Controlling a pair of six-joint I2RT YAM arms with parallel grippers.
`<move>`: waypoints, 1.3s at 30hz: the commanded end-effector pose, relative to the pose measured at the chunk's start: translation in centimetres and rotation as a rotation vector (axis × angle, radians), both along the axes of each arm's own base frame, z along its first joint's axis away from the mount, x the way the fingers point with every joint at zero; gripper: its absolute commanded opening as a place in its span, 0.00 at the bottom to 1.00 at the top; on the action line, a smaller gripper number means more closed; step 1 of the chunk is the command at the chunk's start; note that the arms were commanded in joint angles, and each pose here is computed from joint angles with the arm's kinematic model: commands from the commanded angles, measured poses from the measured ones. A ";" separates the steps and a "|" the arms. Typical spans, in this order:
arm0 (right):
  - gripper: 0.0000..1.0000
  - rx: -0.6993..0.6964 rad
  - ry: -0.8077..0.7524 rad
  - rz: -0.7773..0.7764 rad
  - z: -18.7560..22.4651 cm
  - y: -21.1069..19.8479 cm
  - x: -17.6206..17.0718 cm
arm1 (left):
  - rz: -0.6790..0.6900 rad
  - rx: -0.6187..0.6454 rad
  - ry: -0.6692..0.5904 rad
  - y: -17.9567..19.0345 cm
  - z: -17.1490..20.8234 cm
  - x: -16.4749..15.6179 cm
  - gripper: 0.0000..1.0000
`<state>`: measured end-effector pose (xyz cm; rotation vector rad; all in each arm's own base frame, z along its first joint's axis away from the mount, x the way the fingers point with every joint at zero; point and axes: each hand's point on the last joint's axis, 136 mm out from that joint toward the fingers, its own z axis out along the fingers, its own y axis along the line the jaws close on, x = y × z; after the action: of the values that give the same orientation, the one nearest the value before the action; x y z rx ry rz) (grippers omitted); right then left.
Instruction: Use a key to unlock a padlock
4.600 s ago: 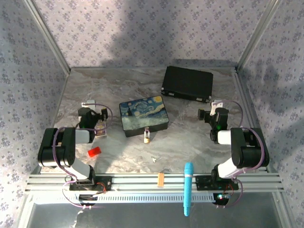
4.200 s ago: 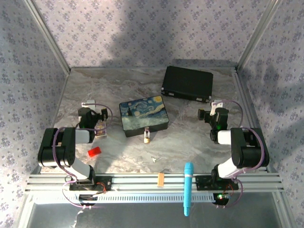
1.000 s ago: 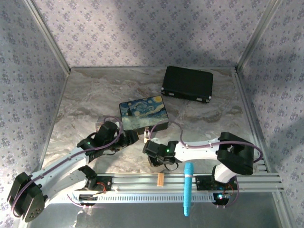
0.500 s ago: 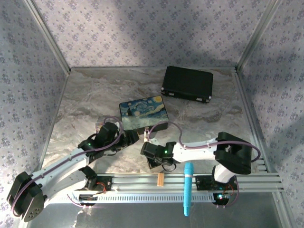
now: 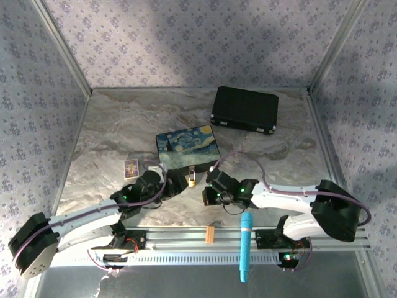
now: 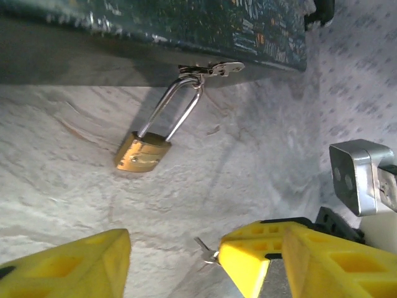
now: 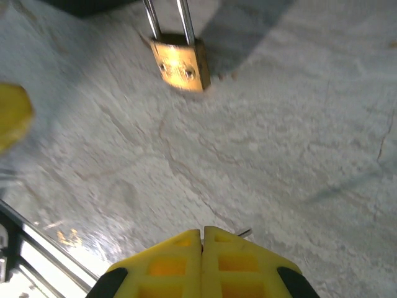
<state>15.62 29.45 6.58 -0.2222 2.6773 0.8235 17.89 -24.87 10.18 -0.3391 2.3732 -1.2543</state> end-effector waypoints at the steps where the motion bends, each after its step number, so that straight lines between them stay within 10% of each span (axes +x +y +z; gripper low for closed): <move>1: 0.02 0.105 0.004 -0.034 1.8 0.6 0.8 | 0.159 -0.170 0.056 -0.5 0.8 0.8 0.63; 10: 0.02 0.270 -0.131 -0.026 8.3 2.8 4.1 | 0.326 -0.397 0.240 -1.1 2.9 0.5 0.94; 20: 0.01 0.386 -0.158 0.130 10.9 8.3 3.2 | 0.340 -0.606 0.291 -2.3 5.7 1.1 1.00; 33: 0.01 0.494 -0.116 0.219 10.8 8.8 0.7 | 0.388 -0.694 0.260 -0.3 6.4 2.7 0.83; 39: 0.01 0.482 -0.114 0.191 10.1 7.8 0.7 | 0.410 -0.658 0.273 0.8 5.6 2.5 0.52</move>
<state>16.91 37.94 17.47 -0.3940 2.2655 1.4348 20.41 -24.23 14.37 -1.2050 1.9030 -1.7726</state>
